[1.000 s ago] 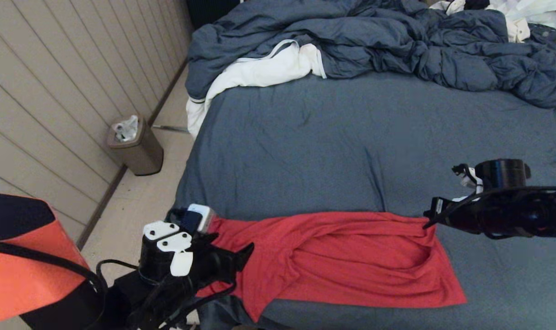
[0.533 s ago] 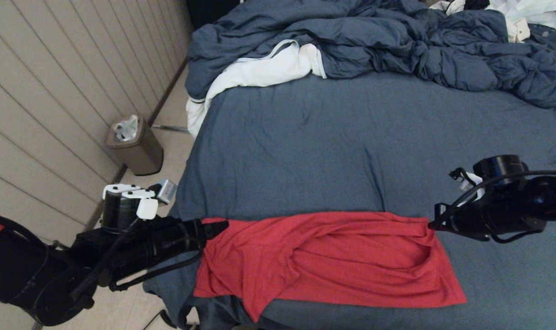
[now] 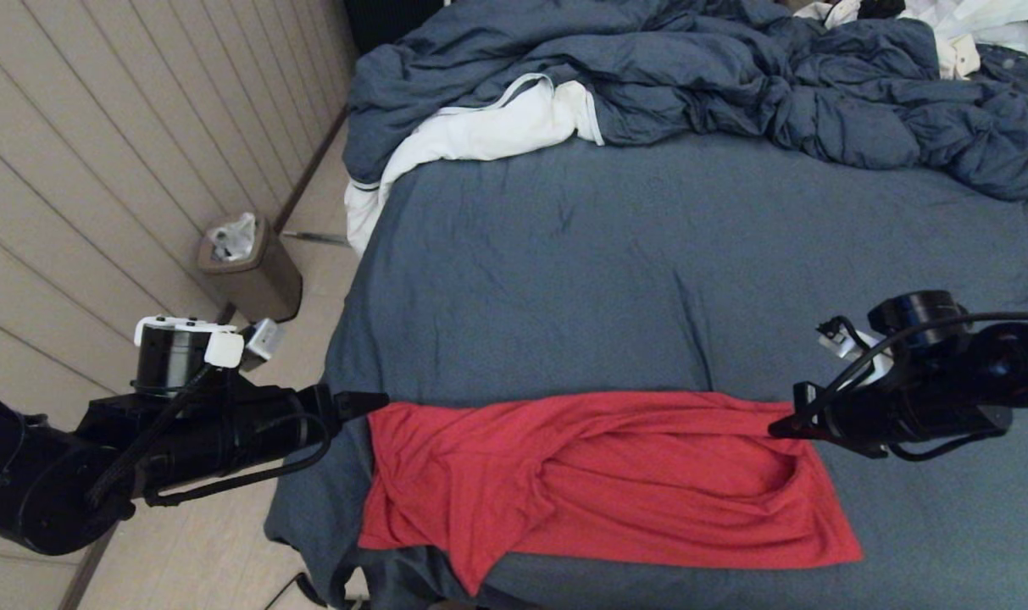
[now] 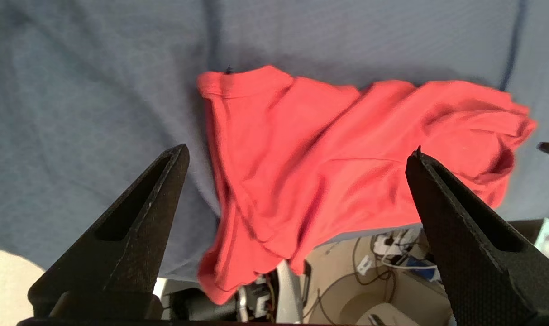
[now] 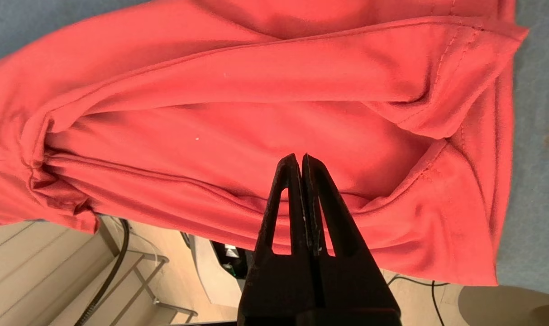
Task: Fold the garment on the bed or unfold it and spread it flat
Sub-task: Fold the red T-shirt
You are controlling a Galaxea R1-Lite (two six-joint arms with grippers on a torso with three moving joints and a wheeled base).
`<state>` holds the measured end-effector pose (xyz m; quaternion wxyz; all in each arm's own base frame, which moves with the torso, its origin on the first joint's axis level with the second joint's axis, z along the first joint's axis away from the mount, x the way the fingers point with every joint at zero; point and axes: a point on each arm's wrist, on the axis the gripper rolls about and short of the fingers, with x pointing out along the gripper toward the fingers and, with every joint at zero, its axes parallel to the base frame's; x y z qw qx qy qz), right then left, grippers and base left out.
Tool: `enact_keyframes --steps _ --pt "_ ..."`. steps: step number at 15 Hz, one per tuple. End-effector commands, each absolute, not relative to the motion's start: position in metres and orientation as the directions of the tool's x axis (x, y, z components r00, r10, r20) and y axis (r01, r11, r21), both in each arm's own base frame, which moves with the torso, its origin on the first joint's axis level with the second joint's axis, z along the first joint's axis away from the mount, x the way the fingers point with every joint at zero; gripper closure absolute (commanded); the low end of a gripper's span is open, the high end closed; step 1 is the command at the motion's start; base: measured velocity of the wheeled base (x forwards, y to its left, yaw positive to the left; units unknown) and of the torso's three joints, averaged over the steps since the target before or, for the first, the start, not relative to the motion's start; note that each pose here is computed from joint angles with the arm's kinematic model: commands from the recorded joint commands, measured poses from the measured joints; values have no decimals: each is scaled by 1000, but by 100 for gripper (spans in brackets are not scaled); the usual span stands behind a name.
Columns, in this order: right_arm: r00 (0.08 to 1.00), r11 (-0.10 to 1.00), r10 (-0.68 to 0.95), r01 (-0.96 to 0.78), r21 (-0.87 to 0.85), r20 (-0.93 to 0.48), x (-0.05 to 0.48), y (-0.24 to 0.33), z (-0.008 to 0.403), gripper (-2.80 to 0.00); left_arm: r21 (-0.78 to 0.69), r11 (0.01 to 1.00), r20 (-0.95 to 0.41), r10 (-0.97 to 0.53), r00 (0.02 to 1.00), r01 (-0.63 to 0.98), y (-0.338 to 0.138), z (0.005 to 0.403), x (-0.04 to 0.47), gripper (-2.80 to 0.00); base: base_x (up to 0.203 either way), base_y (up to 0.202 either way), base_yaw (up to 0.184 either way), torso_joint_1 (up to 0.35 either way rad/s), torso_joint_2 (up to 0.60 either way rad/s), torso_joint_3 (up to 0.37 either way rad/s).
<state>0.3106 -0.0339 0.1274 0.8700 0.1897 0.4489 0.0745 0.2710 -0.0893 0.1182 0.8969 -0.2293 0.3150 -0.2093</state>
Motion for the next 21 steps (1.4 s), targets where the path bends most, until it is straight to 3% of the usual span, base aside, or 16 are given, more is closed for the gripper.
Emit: enact_keyframes --steps 1,5,8,12,15,16,17,21 --pt "582 915 309 33 401 -752 307 -32 128 0 -535 819 -514 -510 690 207 -89 104 276 -280 0 0 0 0 0 0" --pt "576 916 326 2 400 -750 298 -22 131 0 -503 840 -567 -499 655 203 -90 86 277 -280 0 0 0 0 0 0" --pt "565 916 338 -15 400 -753 297 -16 129 0 -473 865 -647 -471 599 168 -92 48 287 -280 0 0 0 0 0 0" --pt "563 917 340 -21 398 -753 296 -15 129 0 -378 912 -609 -376 699 161 -89 50 285 -280 0 0 0 0 0 0" --pt "568 917 344 -33 397 -748 291 -12 133 0 -377 911 -591 -376 714 167 -88 57 282 -280 0 0 0 0 0 0" --pt "575 918 339 -29 396 -744 292 -14 134 0 -382 908 -572 -380 727 174 -87 65 280 -194 0 0 0 0 0 0" --pt "588 920 333 -29 392 -737 293 -16 136 0 -385 905 -549 -381 744 180 -85 74 277 0 0 0 0 0 0 0" --pt "612 924 318 -30 381 -724 298 -18 135 0 -390 909 -514 -347 785 146 -69 87 278 0 0 0 0 0 0 0"
